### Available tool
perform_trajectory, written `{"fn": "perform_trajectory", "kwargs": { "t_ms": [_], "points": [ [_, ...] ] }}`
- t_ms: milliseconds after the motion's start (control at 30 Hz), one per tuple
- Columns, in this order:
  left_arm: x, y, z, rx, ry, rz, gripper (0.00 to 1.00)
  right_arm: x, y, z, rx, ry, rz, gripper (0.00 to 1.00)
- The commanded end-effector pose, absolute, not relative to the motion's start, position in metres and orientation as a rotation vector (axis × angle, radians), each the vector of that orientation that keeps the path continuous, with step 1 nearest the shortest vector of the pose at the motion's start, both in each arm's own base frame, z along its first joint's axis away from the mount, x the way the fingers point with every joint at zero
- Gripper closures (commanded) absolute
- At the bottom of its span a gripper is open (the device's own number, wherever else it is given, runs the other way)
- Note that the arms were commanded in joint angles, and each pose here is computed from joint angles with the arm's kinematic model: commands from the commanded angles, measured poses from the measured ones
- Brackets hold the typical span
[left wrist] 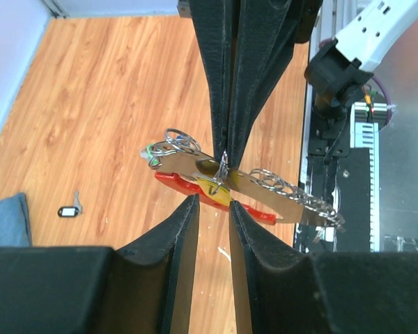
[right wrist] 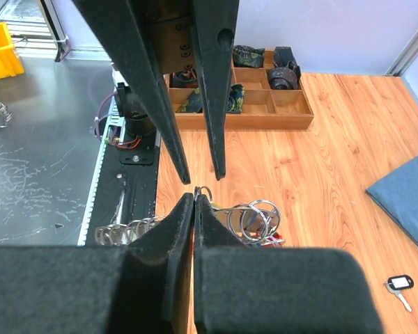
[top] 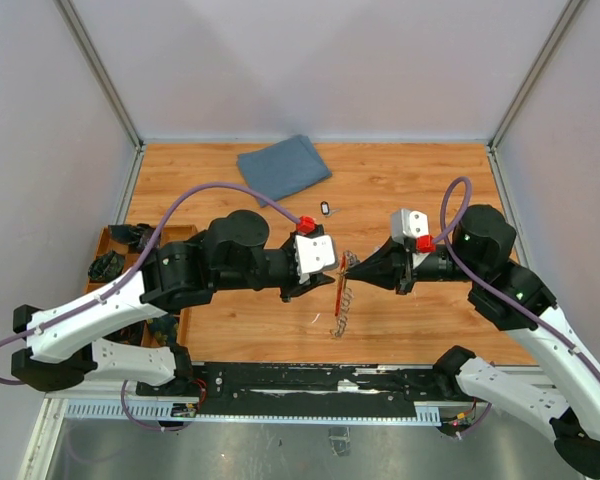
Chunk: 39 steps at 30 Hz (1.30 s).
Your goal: Put the keys on the keyring
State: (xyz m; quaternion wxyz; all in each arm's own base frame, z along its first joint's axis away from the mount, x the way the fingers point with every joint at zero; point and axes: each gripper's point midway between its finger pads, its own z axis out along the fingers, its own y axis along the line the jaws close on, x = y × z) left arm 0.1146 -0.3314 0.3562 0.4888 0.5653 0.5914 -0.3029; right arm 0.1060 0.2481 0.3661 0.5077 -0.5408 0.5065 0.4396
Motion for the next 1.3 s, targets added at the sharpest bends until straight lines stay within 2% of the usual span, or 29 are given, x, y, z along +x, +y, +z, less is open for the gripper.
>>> {"fn": "perform_trajectory", "kwargs": {
  "t_ms": [0,1033,1267],
  "points": [
    [0.112,-0.331,0.384,1.318,1.332,-0.770,0.70,0.090,0.245,0.393,-1.318,1.117,1.090,1.00],
    [0.098,-0.341,0.375,1.403,1.296,-0.837,0.76,0.076,0.246,0.410,-1.321,1.038,1.159,1.00],
    [0.097,-0.342,0.376,1.407,1.289,-0.848,0.87,0.076,0.246,0.410,-1.318,1.035,1.158,1.00]
  ]
}}
